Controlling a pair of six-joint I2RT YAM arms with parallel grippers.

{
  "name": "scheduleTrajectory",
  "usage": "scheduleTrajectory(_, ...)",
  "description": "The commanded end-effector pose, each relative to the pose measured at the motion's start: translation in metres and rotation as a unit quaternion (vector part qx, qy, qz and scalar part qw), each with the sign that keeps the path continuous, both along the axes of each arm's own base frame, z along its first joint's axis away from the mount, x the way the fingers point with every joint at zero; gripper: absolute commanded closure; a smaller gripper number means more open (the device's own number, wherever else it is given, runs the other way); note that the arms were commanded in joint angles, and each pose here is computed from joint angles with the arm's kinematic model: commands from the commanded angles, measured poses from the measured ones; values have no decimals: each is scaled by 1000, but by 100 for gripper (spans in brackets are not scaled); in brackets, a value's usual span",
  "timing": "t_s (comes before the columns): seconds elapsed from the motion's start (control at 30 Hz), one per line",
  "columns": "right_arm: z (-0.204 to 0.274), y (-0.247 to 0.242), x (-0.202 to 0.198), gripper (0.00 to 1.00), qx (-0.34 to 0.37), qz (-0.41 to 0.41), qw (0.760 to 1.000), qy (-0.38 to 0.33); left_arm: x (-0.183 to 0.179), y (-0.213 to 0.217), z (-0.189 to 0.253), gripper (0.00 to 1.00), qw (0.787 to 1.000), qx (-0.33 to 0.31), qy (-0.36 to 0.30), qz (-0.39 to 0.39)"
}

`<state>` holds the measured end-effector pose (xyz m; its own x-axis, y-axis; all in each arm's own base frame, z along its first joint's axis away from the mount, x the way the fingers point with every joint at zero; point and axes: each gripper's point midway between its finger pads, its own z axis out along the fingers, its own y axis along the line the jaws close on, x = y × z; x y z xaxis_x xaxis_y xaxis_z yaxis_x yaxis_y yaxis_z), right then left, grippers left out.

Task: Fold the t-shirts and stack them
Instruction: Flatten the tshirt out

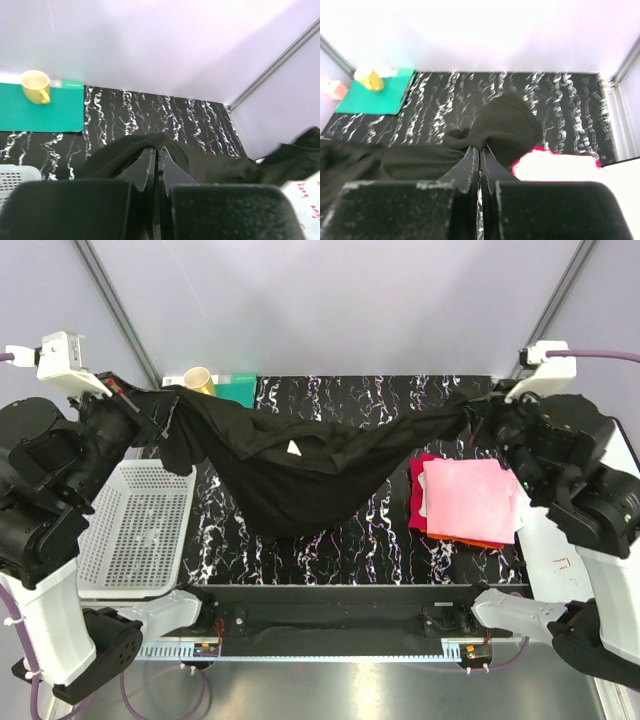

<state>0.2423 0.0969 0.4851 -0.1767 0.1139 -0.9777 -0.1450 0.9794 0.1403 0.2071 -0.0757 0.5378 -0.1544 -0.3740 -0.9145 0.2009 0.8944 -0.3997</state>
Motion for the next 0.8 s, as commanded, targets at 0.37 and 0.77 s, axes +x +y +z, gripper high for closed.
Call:
scheduleTrajectory(0.37, -34, 96, 128, 100, -113, 29, 993, -8, 51, 17, 40, 100, 994, 51, -45, 81)
scheduleTrajectory(0.77, -55, 52, 189, 100, -112, -71, 991, 19, 34, -158, -68, 100, 960, -3, 100, -262)
